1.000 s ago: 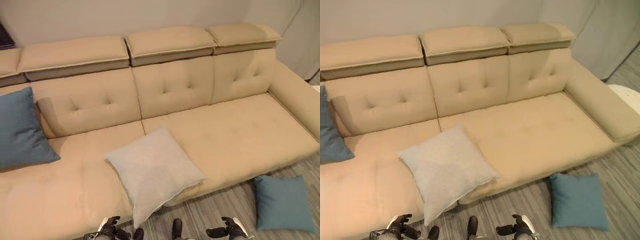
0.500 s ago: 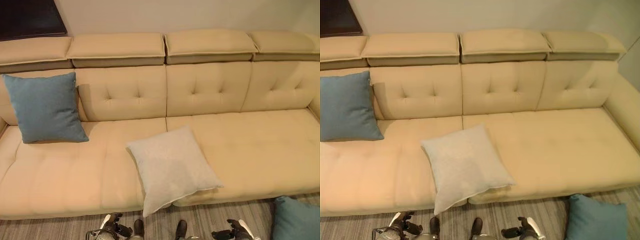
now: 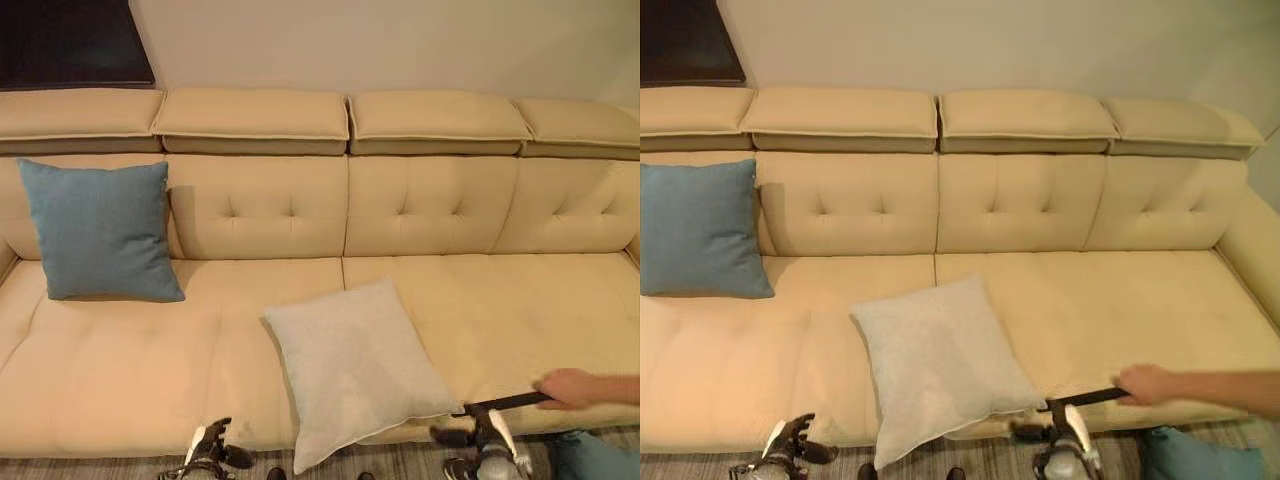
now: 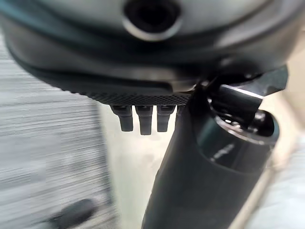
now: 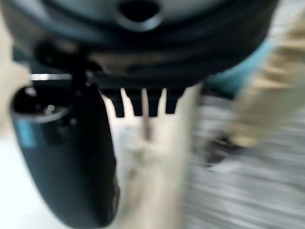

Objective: Pick up all the scattered cushions and arrange them neatly on the sofa.

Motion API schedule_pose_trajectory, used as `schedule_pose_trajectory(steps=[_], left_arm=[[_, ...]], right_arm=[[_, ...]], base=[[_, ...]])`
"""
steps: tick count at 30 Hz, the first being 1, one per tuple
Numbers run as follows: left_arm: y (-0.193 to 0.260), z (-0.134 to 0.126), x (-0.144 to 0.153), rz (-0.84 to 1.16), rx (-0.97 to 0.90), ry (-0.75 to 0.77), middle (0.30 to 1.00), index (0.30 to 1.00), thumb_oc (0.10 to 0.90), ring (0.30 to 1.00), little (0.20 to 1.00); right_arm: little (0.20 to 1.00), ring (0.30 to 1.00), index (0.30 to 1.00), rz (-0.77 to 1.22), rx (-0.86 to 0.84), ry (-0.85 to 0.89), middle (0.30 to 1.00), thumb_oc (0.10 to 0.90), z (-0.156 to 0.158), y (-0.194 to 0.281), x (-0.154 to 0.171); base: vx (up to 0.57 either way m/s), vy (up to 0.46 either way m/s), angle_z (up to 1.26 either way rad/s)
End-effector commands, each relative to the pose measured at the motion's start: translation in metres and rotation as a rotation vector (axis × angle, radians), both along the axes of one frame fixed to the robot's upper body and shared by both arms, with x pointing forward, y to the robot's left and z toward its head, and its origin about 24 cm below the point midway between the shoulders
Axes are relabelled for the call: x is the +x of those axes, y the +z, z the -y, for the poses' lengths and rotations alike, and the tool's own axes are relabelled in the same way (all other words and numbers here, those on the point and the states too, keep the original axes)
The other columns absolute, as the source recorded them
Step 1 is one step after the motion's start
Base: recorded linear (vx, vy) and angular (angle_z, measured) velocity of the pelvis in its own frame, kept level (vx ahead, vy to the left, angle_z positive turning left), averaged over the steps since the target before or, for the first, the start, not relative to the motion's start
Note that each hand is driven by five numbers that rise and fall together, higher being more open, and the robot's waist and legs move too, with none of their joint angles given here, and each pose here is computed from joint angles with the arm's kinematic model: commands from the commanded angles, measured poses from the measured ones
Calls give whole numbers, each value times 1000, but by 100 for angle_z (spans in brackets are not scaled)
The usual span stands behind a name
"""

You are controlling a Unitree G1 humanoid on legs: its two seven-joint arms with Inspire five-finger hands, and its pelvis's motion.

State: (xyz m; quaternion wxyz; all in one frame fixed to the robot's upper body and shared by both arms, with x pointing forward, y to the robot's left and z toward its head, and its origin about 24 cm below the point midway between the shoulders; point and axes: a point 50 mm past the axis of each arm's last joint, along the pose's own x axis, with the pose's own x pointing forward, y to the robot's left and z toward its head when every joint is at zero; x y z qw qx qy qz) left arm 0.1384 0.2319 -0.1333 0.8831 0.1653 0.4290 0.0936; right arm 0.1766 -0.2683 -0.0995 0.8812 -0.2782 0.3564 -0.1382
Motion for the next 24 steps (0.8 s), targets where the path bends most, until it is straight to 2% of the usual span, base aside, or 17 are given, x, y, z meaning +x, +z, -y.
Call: schedule_pose_trajectory(steps=[1, 9, 24], left_arm=[[26, -8, 35, 221, 11, 51, 900, 900, 800, 900, 900], [46, 5, 51, 354, -46, 5, 900, 900, 800, 900, 900], [44, 12, 47, 344, -67, -18, 900, 900, 800, 900, 900]], right_arm=[[900, 900, 900, 219, -127, 25, 900, 800, 19, 41, 35], [900, 900, 900, 295, -113, 82, 900, 800, 5, 53, 46], [900, 900, 900, 270, -60, 115, 900, 800, -10, 44, 44]], base=[[0, 0, 0], [-15, 2, -2], [0, 0, 0]])
